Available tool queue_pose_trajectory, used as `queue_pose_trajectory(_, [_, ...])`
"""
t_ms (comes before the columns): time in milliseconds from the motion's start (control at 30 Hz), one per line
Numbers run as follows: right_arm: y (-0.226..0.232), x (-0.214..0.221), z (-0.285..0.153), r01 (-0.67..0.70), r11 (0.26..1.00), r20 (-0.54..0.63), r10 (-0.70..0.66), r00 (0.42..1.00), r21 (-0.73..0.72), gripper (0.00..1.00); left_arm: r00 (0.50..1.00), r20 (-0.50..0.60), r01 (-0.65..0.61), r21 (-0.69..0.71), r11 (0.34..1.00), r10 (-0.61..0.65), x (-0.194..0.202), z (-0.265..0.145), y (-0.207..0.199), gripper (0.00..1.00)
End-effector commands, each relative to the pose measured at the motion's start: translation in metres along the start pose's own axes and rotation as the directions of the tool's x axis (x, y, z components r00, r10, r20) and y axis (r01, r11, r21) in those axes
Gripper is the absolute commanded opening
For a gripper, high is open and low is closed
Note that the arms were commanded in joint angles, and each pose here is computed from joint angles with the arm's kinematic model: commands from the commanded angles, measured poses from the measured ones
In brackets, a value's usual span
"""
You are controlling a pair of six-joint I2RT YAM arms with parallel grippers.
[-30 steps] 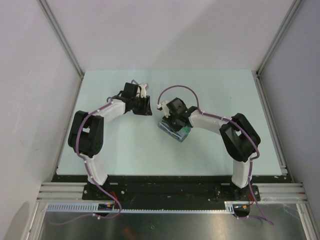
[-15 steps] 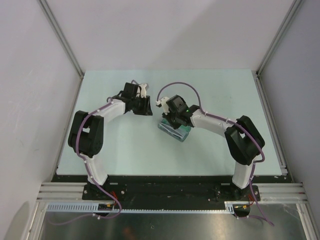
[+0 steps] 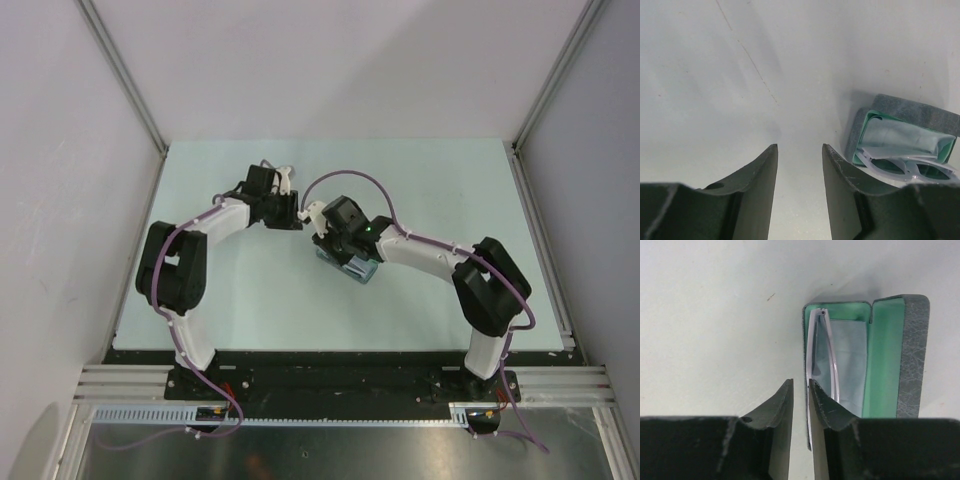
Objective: Organize the sunglasses
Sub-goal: Place the sunglasses in the sunglasses case, then adjust the sunglasses in the sunglasses case.
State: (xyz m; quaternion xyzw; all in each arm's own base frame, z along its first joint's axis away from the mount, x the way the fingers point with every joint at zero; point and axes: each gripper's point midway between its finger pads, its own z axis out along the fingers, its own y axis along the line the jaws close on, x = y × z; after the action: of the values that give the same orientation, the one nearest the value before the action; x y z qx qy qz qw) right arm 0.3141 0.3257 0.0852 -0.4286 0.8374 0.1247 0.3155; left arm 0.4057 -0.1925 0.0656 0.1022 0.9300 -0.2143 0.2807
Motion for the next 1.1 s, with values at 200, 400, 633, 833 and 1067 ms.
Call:
queue_pose_trajectory(200, [-0.001,-0.001,0.008,0.021,1.0,-0.014,-0.021,1.0,-0.001,0.21,0.998,0.05,0.048,-0.029,0.998,-0.046,-0.014,-0.006,0.013,0.46])
queue_pose_trajectory(400, [-0.001,0.006,0.014,0.013,1.0,-0.035,-0.013,0.999,-0.012,0.2,0.998,0.049,0.05,-0.028,0.998,-0.049,-0.014,-0.005,0.014,0.46])
queue_pose_trajectory(633, [-0.019,0.012,0.017,-0.008,0.999,-0.053,0.01,0.999,0.033,0.19,0.998,0.046,0.055,-0.025,0.998,-0.054,-0.014,-0.003,0.014,0.46])
queue_pose_trajectory(833, [-0.031,0.015,0.017,-0.02,0.999,-0.056,0.022,0.998,0.037,0.19,0.998,0.043,0.055,-0.021,0.998,-0.054,-0.014,-0.002,0.014,0.45])
queue_pose_trajectory(1067, [-0.033,0.013,0.02,-0.028,0.999,-0.042,0.029,0.999,0.031,0.19,0.998,0.042,0.057,-0.021,0.998,-0.056,-0.013,-0.002,0.014,0.45])
